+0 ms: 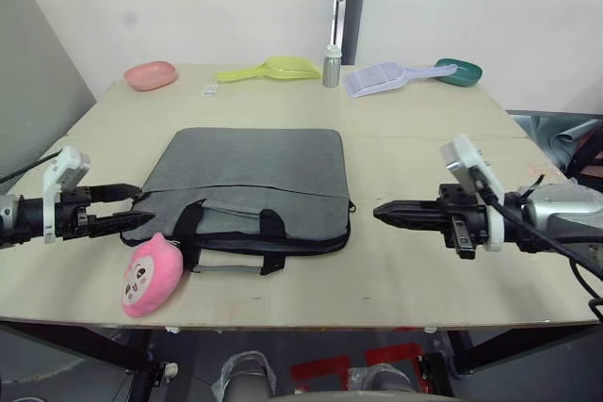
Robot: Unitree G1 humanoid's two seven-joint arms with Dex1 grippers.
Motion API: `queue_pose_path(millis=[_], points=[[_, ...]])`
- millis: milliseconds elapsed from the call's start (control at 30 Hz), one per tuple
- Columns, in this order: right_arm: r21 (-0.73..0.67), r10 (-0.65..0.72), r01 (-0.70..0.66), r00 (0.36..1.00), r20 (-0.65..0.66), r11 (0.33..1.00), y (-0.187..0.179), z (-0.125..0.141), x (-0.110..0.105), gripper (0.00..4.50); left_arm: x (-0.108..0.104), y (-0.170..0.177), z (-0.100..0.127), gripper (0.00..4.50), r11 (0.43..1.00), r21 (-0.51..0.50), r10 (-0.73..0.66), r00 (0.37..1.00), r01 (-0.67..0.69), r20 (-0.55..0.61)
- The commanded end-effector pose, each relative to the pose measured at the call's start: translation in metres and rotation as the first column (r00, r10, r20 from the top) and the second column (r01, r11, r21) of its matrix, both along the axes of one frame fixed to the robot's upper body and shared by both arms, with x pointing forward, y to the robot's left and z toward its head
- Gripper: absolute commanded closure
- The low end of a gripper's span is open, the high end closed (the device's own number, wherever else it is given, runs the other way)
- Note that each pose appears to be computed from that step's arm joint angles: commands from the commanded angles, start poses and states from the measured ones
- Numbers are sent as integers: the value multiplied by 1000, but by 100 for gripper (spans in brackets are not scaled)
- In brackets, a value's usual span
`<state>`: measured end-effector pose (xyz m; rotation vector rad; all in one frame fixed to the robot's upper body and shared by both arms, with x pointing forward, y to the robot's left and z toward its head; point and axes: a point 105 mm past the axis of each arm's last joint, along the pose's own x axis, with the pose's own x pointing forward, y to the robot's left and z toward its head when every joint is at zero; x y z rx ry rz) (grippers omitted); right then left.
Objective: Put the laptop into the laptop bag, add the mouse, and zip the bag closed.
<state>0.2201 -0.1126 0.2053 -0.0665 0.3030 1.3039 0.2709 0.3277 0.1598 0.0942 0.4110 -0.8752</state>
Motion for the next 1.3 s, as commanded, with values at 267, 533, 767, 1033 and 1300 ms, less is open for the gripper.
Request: queue_pose_path(millis=[267, 533, 767, 1033, 1300], points=[[-54, -29, 31, 999, 34, 998, 19, -3, 28, 450, 15, -4, 4, 2, 1000, -18, 25, 999, -25, 23], [-102, -131, 132, 991, 14, 986, 16, -16, 64, 450, 13, 26, 0, 2, 981, -17, 192, 981, -192, -16], [-131, -128, 126, 992, -7, 983, 20, -31, 77, 450, 4, 38, -5, 2, 966, -20, 256, 966, -257, -39], [-45, -173, 168, 971, -166, 985, 9, -34, 92, 298, -12, 46, -14, 0, 948, -51, 308, 944, -315, -114], [-95, -267, 249, 904, -335, 964, 0, -63, 113, 22, -3, 45, -24, 0, 928, -79, 347, 924, -363, -159]])
